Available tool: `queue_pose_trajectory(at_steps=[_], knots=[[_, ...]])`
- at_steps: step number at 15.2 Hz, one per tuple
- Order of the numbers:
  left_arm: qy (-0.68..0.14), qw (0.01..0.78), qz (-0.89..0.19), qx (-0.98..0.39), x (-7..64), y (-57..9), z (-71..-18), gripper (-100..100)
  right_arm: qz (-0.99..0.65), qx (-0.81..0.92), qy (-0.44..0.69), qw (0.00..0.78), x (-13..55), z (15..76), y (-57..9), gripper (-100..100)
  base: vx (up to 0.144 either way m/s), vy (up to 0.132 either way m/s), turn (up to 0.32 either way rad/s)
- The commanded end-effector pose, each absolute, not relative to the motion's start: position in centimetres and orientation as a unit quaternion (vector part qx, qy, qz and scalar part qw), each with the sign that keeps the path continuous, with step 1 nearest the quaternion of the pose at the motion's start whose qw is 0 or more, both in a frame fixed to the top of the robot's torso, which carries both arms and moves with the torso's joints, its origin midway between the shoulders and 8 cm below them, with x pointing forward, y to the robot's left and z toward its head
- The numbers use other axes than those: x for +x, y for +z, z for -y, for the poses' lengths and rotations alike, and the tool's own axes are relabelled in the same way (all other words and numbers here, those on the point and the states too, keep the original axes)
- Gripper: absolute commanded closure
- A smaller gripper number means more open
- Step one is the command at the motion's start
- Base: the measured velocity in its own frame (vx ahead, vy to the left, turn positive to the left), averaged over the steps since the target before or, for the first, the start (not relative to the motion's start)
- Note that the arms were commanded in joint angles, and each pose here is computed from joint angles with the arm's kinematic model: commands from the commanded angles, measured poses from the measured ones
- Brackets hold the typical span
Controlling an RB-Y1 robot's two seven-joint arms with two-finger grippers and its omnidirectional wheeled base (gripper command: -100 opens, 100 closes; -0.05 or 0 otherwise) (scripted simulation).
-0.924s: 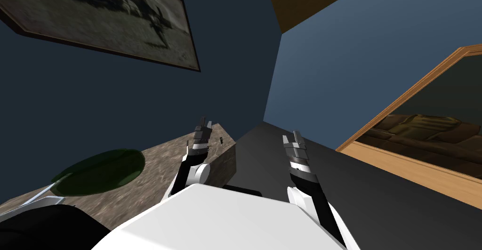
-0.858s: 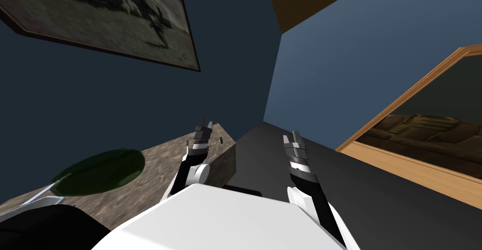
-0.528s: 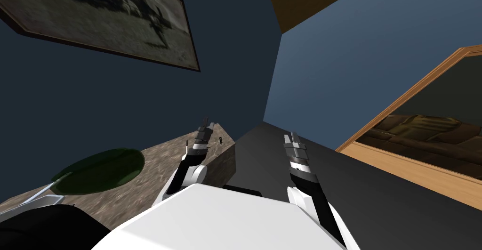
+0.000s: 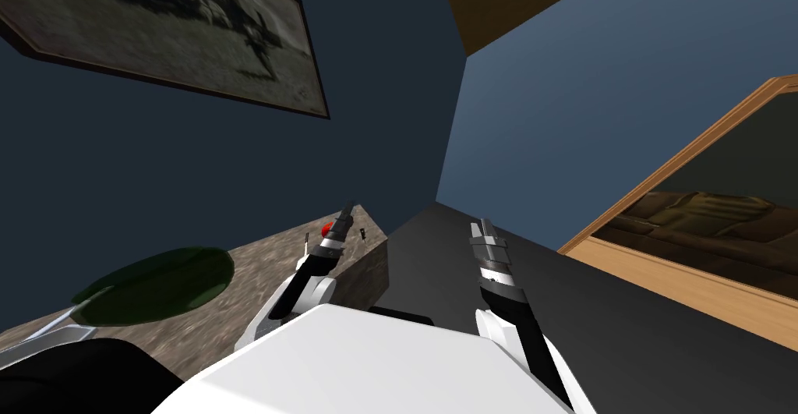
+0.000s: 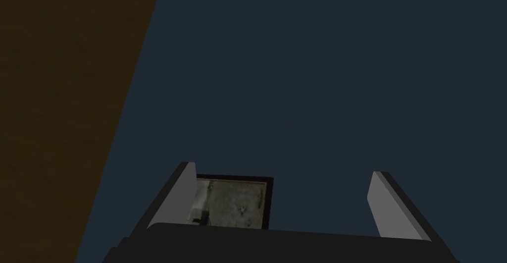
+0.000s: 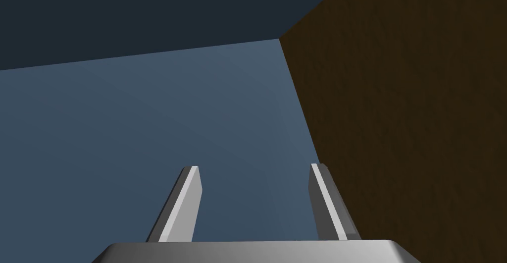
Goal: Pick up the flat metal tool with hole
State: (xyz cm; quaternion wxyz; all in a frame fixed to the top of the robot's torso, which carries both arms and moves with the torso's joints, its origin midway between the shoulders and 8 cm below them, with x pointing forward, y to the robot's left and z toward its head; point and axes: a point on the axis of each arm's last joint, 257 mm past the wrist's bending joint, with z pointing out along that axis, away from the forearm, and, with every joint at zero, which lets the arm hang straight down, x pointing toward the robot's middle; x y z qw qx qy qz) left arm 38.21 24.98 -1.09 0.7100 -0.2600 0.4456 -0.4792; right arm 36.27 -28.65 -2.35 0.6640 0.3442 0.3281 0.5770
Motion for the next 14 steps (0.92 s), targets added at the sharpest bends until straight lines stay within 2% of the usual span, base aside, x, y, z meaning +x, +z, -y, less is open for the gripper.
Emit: queue_pose_trajectory(at_steps=[1,14], knots=[[-0.462,0.708,-0.466,-0.260,38.5,-2.0,-25.1,-100,-0.328,0.344,0.577,0.664,36.3,28.6,-2.3,0,0.032,-0.028,0.010],[-0.329,0.690,-0.589,-0.262,39.6,-8.6,-27.2,-100,-0.328,0.344,0.577,0.664,36.3,28.7,-2.4,0,0.036,-0.029,0.011]])
